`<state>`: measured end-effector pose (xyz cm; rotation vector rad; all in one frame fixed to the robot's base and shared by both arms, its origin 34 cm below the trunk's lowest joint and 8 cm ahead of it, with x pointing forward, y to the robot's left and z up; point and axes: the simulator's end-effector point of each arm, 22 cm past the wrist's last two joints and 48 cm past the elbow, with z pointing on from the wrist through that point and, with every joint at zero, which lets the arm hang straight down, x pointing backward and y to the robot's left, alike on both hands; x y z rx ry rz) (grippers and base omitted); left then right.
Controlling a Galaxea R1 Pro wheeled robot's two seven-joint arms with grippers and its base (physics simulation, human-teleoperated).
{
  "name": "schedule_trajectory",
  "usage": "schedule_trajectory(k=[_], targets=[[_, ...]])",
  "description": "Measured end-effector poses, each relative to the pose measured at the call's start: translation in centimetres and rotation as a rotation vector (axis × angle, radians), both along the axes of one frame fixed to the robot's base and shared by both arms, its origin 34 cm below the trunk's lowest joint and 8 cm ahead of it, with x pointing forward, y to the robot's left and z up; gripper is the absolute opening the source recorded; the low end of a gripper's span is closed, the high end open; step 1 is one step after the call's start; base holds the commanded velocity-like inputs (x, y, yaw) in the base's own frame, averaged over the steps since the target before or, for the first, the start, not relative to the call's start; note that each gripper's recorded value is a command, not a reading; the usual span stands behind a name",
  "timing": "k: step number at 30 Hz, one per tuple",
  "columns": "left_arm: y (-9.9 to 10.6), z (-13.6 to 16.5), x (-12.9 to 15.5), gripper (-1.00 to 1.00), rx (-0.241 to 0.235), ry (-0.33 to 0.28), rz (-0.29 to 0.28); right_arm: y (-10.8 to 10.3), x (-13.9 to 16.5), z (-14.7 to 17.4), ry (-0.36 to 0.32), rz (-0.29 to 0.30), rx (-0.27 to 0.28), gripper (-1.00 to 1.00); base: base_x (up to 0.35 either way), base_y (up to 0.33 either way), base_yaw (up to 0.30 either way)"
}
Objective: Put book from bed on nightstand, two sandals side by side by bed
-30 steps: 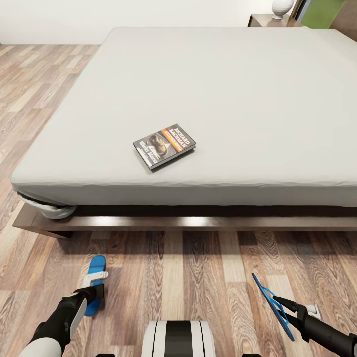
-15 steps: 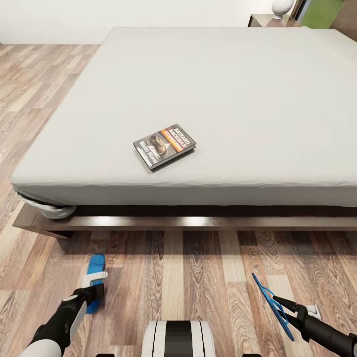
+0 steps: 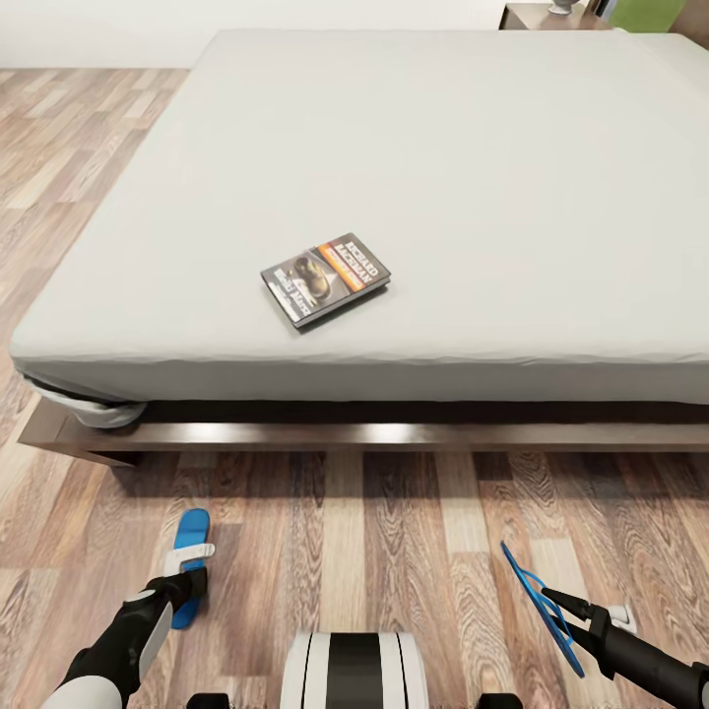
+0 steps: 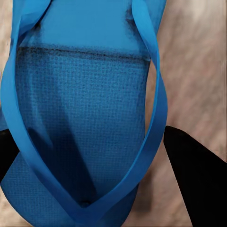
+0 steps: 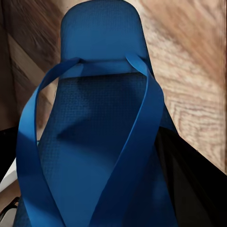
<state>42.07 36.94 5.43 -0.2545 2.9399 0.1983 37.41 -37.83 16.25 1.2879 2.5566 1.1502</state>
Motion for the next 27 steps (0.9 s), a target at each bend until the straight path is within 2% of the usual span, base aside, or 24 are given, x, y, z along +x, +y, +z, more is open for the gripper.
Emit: schedule_trajectory(k=[7,27], targets=[[0.0,-1.0,-1.3,-1.0,0.0,0.029,-0.001,0.0,-0.9,-0.9,0.026,-0.001,0.0,-1.0,0.0,0.0,0.0],[0.0,-1.0,-1.2,-1.0,0.002,0.029,-0.002,-0.1,-0.8,-0.8,0.024,-0.002,0.0,-1.0,0.0,0.003,0.0]])
